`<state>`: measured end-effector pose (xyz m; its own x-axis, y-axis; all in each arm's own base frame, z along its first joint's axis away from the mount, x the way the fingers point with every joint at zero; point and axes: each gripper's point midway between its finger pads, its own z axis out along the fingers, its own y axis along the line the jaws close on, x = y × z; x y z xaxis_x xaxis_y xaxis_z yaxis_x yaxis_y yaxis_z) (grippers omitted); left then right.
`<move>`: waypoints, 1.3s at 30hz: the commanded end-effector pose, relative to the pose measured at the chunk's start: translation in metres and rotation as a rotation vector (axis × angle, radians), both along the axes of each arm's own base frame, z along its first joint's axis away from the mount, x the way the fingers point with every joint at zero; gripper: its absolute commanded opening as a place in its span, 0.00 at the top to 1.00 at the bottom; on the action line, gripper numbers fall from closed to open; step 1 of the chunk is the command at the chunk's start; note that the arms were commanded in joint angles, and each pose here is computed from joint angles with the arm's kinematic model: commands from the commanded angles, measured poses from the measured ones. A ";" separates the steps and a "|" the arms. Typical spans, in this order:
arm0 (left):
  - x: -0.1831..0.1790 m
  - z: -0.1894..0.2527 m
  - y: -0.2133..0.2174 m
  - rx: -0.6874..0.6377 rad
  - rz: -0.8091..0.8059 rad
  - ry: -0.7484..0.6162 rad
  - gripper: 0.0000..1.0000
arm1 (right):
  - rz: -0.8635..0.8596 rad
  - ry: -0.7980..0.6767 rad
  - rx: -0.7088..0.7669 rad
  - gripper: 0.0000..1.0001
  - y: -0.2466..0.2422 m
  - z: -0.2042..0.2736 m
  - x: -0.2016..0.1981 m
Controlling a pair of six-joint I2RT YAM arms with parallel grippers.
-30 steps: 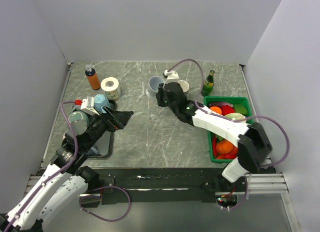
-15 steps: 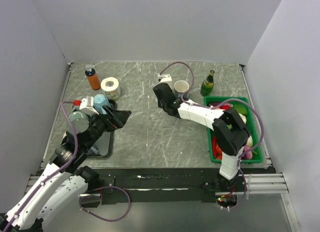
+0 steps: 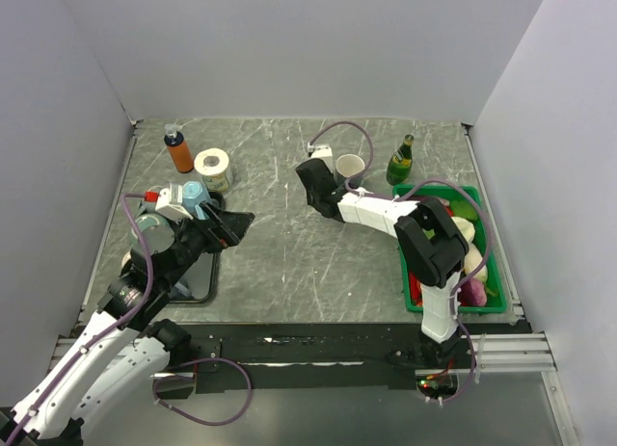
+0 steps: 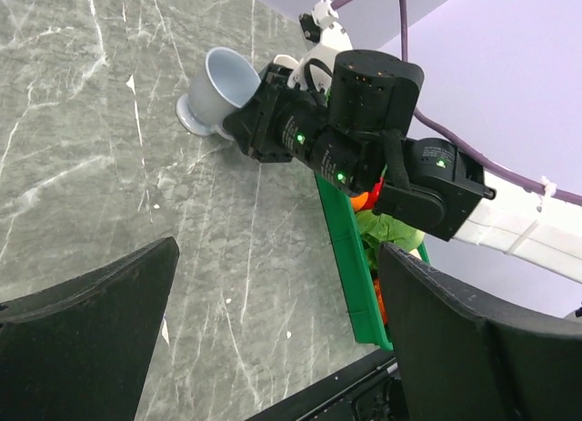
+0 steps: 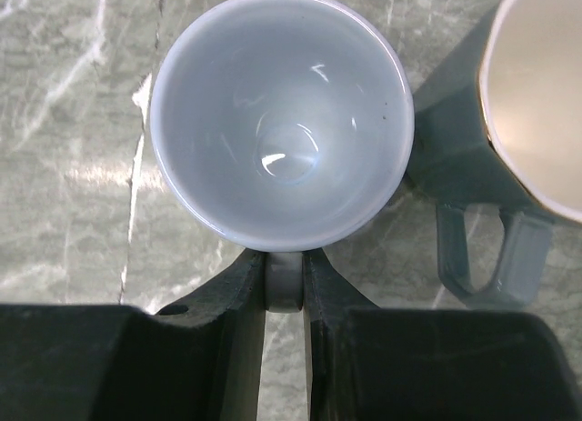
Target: Turn the mug right side up
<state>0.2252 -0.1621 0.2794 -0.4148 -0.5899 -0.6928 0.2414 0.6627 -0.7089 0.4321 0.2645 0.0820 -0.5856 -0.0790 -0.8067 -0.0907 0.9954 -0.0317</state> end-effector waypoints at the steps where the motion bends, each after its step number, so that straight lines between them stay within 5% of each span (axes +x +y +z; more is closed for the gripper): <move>1: 0.000 0.010 0.000 -0.020 -0.001 -0.024 0.04 | -0.054 -0.132 0.101 1.00 0.013 0.041 0.032; 6: -0.001 0.011 0.002 -0.023 0.010 -0.023 0.04 | -0.069 -0.103 0.106 0.95 0.012 0.035 0.032; 10: -0.002 0.011 0.003 -0.024 0.010 -0.024 0.04 | -0.097 -0.085 0.099 0.70 0.008 0.037 0.032; 14: -0.001 0.013 0.009 -0.022 0.041 -0.017 0.04 | -0.112 -0.087 0.111 0.28 0.006 0.046 0.028; 17: 0.000 0.017 0.019 -0.019 0.098 -0.001 0.04 | -0.109 -0.091 0.144 0.11 0.005 0.058 0.023; 22: -0.008 -0.007 0.054 0.024 0.288 0.213 0.04 | -0.085 -0.108 0.219 0.01 0.005 0.097 0.010; 28: -0.037 -0.057 0.106 0.166 0.583 0.557 0.04 | -0.022 -0.081 0.316 0.00 0.005 0.125 -0.020; 35: -0.058 -0.117 0.120 0.188 0.754 0.773 0.04 | 0.040 -0.020 0.392 0.00 0.004 0.123 -0.054; 39: -0.064 -0.123 0.141 0.137 0.932 0.785 0.04 | 0.054 -0.016 0.422 0.01 0.002 0.125 -0.064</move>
<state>0.1758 -0.0516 0.1600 -0.3792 -0.7788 -0.4998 -0.7096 0.5914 -0.3832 0.3805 0.2680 0.1990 -0.5667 0.1957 -0.8003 -0.1302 0.9379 0.3216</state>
